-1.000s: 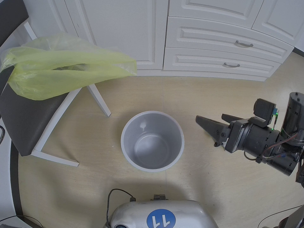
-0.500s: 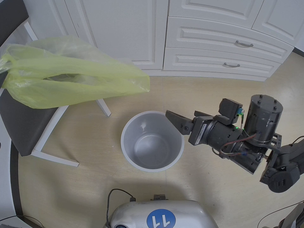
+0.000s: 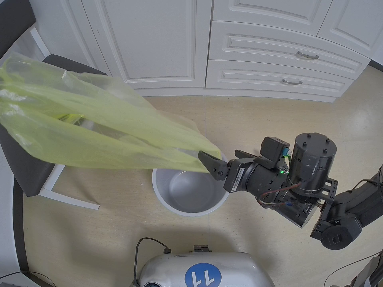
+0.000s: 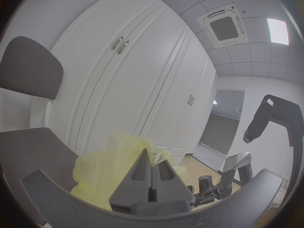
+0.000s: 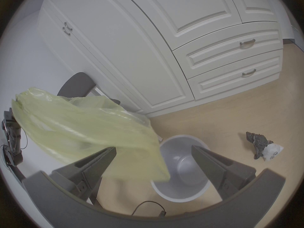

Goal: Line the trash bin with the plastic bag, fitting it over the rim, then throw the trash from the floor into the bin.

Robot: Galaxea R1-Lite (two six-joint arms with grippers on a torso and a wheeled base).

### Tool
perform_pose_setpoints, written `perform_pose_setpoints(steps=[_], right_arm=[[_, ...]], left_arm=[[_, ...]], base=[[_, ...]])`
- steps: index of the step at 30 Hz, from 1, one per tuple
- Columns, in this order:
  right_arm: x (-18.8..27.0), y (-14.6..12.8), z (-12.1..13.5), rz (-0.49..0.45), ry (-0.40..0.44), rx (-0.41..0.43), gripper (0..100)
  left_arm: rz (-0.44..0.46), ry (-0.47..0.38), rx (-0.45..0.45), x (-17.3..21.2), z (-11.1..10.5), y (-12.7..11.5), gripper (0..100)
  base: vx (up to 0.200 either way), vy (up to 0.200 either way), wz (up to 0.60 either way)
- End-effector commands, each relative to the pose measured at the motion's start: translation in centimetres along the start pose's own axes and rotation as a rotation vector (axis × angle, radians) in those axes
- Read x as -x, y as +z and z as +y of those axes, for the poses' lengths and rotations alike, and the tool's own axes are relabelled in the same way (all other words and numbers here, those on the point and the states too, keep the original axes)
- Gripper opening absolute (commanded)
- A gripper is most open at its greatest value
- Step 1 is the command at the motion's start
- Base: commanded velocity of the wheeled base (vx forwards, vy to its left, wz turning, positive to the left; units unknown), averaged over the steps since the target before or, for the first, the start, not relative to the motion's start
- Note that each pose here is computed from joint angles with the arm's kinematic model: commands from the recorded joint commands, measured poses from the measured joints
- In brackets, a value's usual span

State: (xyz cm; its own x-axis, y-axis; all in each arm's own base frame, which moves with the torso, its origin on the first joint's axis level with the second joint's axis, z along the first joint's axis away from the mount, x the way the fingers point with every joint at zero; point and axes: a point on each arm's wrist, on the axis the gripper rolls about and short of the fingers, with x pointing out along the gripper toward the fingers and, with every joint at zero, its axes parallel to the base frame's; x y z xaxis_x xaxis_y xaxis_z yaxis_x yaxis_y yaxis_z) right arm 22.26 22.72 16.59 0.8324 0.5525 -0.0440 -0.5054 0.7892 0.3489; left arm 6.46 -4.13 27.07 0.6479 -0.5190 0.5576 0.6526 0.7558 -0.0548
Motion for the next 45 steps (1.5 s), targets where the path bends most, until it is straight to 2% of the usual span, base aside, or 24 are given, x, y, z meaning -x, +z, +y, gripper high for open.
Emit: perform_pose_setpoints(steps=[1, 11, 14, 15, 18, 22, 27, 33, 39, 42, 45], right_arm=[[0.0, -0.6, -0.1, 0.021, -0.003, 0.005, 100], [-0.2, -1.0, -0.1, 0.040, 0.005, -0.012, 100], [0.0, -1.4, 0.3, 0.063, 0.043, -0.060, 100], [0.1, -1.7, 0.3, 0.100, 0.095, -0.124, 100], [0.1, -2.0, -0.1, 0.159, 0.171, -0.229, 100], [-0.6, -2.3, -0.9, 0.148, 0.197, -0.290, 100], [-1.0, -3.3, -1.2, 0.101, 0.227, -0.294, 100], [-1.1, -4.1, -1.1, 0.102, 0.237, -0.288, 100], [-1.3, -4.2, -0.8, 0.098, 0.244, -0.273, 100], [-2.0, -3.4, -0.3, 0.063, 0.285, -0.213, 100], [-2.4, -4.1, -0.4, 0.088, 0.304, -0.189, 100]], left_arm=[[-0.038, -0.018, -0.001, 0.3, -0.2, 0.6, 0], [-0.064, -0.028, 0.030, 0.1, -0.2, 0.8, 0], [-0.089, -0.035, 0.045, 0.1, -0.2, 1.1, 0], [-0.103, -0.038, 0.052, 0.1, -0.2, 1.3, 0], [-0.124, -0.043, 0.071, 0.1, -0.3, 1.6, 0], [-0.143, -0.047, 0.086, 0.1, -0.4, 2.0, 0], [-0.163, -0.054, 0.111, 0.2, -0.4, 2.6, 0], [-0.163, -0.073, 0.158, 0.2, -0.5, 2.7, 0], [-0.169, -0.079, 0.160, 0.3, -0.5, 2.8, 0], [-0.163, -0.078, 0.162, 0.1, -0.5, 2.7, 0], [-0.162, -0.078, 0.164, 0.0, -0.5, 2.7, 0]], base=[[0.000, 0.000, 0.00], [0.000, 0.000, 0.00], [0.000, 0.000, 0.00], [0.000, 0.000, 0.00], [0.000, 0.000, 0.00], [0.000, 0.000, 0.00], [0.000, 0.000, 0.00], [0.000, 0.000, 0.00], [0.000, 0.000, 0.00], [0.000, 0.000, 0.00], [0.000, 0.000, 0.00]])
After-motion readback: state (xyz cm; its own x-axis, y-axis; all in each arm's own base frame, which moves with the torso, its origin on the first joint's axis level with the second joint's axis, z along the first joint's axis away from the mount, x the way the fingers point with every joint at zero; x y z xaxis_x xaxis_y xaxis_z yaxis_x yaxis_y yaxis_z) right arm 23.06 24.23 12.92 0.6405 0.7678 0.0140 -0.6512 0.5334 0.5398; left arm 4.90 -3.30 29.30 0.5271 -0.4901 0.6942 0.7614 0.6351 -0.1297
